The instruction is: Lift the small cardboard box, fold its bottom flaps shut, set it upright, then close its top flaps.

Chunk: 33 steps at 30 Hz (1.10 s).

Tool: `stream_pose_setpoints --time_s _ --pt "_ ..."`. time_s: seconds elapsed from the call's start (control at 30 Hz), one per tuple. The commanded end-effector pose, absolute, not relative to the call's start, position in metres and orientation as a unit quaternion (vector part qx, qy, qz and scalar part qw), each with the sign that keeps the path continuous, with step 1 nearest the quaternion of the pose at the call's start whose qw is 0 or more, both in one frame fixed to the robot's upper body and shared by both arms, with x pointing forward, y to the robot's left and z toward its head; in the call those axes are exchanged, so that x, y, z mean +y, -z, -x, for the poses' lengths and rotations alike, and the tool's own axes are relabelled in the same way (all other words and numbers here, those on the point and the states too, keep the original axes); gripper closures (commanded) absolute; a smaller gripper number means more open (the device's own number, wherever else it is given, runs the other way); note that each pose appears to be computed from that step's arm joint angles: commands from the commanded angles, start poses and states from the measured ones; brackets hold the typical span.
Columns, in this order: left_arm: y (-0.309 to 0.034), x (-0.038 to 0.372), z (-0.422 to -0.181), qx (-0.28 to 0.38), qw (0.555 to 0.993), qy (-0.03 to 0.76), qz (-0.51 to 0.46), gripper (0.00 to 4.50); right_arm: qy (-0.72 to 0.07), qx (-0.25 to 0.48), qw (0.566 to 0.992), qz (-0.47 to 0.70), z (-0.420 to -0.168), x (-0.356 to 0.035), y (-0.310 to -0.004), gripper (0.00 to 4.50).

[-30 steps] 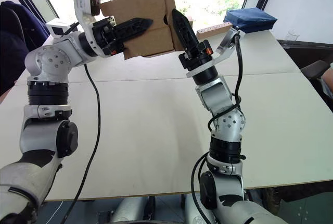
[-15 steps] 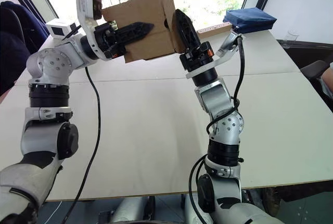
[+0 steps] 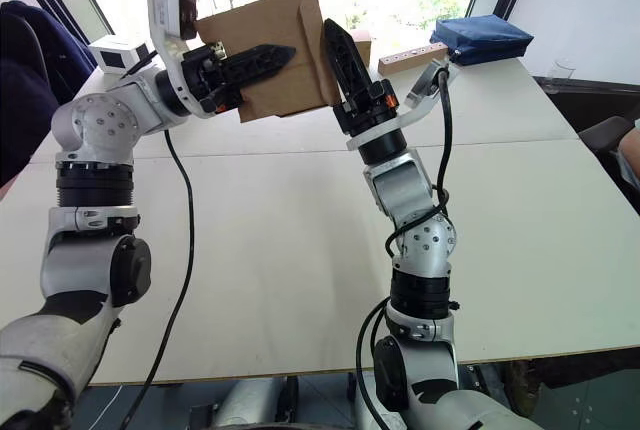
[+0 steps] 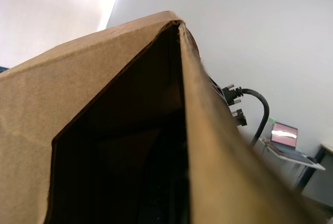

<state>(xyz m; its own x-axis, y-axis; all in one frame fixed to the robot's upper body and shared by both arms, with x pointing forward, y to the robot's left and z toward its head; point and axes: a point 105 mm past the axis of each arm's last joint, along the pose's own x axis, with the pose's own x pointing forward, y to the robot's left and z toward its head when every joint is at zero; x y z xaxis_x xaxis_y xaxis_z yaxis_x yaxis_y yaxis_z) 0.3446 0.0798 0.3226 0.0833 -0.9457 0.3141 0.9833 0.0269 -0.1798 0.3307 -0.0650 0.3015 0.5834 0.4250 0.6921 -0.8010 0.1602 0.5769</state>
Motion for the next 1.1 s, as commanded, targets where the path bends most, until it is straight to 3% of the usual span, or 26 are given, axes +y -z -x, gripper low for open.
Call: stream_pose_setpoints --time_s 0.03,0.5,1.1 --pt "-0.341 0.083 -0.335 -0.085 0.703 0.686 0.167 4.5 -0.423 -0.207 0.743 -0.476 -0.327 -0.07 -0.307 2.19" --pt "-0.341 0.08 -0.332 -0.08 0.699 0.691 0.168 4.5 -0.427 -0.21 0.755 -0.45 -0.328 -0.068 -0.307 2.19" --pt "-0.338 0.068 -0.338 -0.089 0.698 0.685 0.189 4.5 -0.452 -0.209 0.703 -0.508 -0.317 -0.038 -0.322 2.19"
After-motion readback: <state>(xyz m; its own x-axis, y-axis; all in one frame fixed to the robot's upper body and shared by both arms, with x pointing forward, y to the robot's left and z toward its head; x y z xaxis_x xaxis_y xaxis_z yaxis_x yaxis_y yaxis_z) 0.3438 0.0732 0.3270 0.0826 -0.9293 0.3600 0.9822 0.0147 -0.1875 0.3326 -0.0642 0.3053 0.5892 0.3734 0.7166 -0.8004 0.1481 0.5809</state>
